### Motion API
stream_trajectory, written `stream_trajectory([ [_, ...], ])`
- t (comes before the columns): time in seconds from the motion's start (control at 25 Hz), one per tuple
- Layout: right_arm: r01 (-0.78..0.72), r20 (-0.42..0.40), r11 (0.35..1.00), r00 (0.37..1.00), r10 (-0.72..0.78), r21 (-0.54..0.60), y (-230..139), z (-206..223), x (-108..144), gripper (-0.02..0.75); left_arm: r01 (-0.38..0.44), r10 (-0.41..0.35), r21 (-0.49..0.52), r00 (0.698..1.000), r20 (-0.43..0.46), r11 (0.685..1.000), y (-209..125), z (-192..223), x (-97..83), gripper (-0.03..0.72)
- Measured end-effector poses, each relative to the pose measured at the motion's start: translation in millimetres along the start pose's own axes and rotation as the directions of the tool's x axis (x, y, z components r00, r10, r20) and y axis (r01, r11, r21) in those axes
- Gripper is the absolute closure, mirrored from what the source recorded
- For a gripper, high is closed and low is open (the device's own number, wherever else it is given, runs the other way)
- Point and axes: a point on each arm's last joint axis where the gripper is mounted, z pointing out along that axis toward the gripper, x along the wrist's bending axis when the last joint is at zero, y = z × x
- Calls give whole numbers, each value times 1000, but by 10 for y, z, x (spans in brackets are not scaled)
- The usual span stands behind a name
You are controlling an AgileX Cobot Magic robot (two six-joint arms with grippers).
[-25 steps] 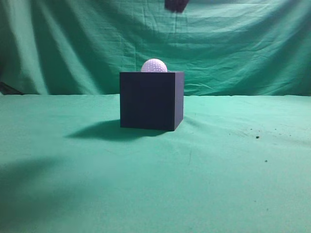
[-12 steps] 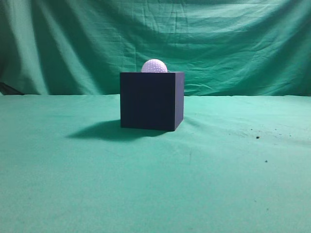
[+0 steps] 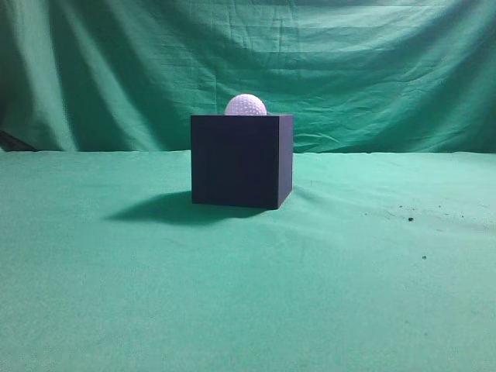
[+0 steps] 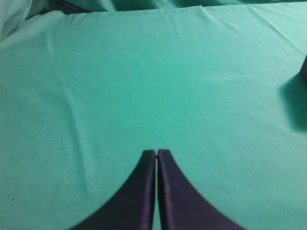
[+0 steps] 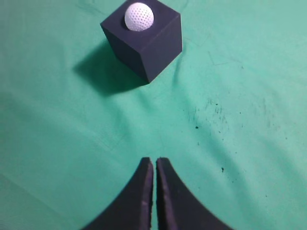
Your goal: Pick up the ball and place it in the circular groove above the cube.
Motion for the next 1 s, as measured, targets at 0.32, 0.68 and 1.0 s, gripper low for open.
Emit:
stream_trajectory([
  [0.32,-21,-80,986,997,8,-163,-347,-446,-15,738,0,0,0,1000,0,1000,0,0,0,688],
  [0.68,256,-41,934,961,-275,-250,-421,-603,-11,738,0,0,0,1000,0,1000,0,0,0,688],
  [1.0,208,182,840,974,-133,-501,-615,-767,-169,738,0,0,0,1000,0,1000,0,0,0,688],
])
